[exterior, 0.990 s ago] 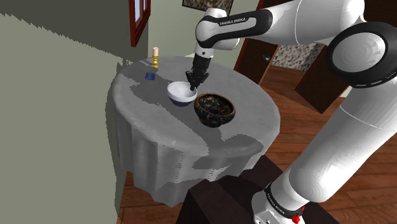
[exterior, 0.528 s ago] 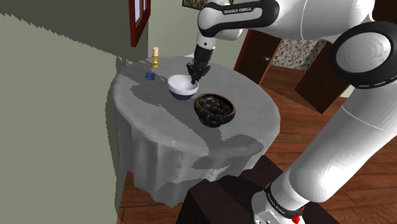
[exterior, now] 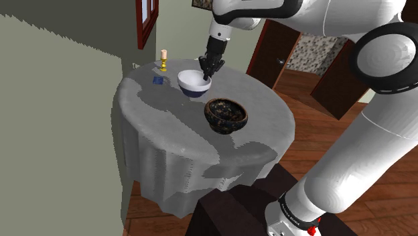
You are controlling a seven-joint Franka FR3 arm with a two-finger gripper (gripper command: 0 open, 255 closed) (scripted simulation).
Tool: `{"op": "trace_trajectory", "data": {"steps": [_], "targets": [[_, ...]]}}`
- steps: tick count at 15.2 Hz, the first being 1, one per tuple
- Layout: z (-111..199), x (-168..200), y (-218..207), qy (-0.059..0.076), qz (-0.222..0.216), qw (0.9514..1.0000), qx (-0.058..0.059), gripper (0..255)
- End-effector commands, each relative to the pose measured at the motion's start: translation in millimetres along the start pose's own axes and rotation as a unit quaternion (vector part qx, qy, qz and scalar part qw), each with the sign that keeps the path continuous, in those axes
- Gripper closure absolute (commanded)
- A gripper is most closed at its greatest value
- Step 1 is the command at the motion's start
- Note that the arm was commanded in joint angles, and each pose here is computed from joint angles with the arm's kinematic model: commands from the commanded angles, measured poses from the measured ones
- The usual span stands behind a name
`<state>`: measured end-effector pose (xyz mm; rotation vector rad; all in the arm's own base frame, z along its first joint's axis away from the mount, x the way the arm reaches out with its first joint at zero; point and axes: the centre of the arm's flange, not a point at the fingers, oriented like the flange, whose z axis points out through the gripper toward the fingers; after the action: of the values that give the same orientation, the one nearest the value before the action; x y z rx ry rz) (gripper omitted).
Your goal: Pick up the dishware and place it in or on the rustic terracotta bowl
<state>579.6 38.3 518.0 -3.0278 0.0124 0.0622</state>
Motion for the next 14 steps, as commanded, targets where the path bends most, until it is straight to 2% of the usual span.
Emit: {"op": "trace_trajectory", "data": {"steps": [1,14], "targets": [[-9.9,-0.8,-1.2,0.0,0.0,1.0,0.0,255],[-75.3,-3.6,-8.6,0.0,0.0,1.0,0.0,255]]}}
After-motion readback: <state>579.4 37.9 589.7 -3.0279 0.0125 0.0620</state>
